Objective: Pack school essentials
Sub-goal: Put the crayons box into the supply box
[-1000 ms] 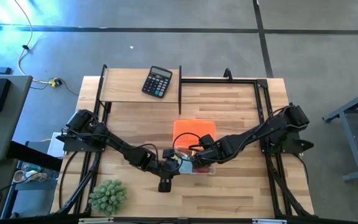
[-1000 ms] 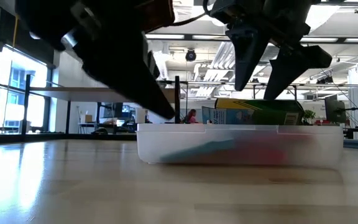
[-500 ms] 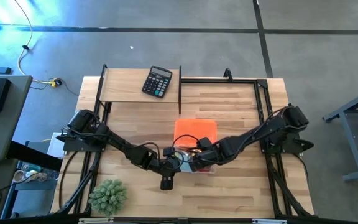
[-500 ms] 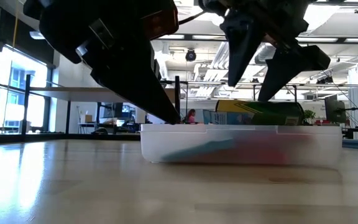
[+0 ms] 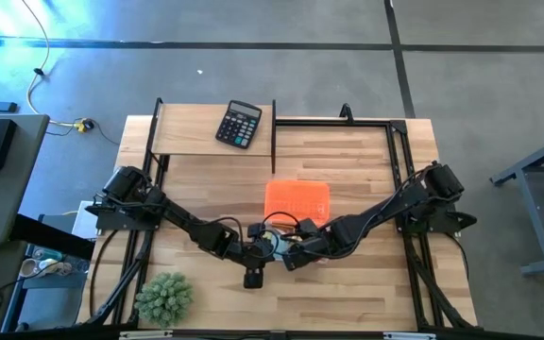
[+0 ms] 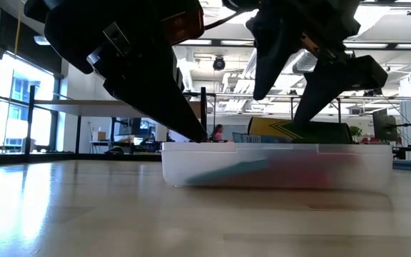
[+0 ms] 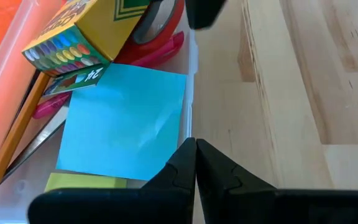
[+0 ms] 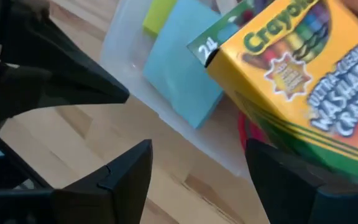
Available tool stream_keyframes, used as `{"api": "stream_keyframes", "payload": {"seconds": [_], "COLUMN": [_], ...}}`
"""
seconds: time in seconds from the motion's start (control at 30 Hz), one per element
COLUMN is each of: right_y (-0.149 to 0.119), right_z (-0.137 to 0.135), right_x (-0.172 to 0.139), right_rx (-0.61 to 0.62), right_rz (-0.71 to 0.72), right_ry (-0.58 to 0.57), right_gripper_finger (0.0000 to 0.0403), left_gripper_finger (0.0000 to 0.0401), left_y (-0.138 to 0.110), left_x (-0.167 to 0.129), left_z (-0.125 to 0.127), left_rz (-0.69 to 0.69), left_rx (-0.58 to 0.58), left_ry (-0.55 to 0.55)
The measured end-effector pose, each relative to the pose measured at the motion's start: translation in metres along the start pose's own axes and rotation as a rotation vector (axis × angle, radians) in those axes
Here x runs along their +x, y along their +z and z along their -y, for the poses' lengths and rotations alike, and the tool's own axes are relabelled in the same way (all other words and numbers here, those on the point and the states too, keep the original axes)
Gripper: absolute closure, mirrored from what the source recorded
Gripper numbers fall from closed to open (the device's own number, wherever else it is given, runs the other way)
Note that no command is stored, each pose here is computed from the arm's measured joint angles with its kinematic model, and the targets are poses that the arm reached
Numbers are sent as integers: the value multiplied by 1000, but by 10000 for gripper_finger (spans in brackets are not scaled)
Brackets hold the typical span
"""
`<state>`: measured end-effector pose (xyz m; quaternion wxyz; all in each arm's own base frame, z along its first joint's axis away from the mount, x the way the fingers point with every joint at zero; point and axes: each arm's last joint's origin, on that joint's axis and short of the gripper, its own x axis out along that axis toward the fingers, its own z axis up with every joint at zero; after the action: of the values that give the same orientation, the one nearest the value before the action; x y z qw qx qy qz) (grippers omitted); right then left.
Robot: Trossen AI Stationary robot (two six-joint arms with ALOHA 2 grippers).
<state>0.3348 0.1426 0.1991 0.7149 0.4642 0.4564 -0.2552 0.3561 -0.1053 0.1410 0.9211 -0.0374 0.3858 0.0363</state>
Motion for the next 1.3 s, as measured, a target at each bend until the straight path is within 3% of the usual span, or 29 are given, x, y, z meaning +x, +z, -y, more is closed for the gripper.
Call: {"api": "stream_keyframes", "payload": {"seconds": [0.27, 0.47, 0.67, 1.03, 1.3], "right_y": [2, 4, 8, 3, 4], "right_z": [-10, -8, -1, 1, -1], "right_x": [-11, -16, -12, 7, 2], "right_rx": [-19, -30, -16, 15, 13], "right_rz": [63, 122, 123, 70, 98], "right_ry": [37, -29, -78, -36, -33], "right_gripper_finger": [155, 155, 155, 155, 155], "left_gripper_finger": [401, 401, 401, 401, 401], "left_y": [0, 0, 0, 0, 0], "left_x": [0, 0, 0, 0, 1], "left_z": [0, 0, 0, 0, 0], "left_rz": [-1, -1, -1, 3, -7], "left_rx": [-7, -8, -8, -2, -4], "left_ry": [-3, -3, -3, -3, -25]}}
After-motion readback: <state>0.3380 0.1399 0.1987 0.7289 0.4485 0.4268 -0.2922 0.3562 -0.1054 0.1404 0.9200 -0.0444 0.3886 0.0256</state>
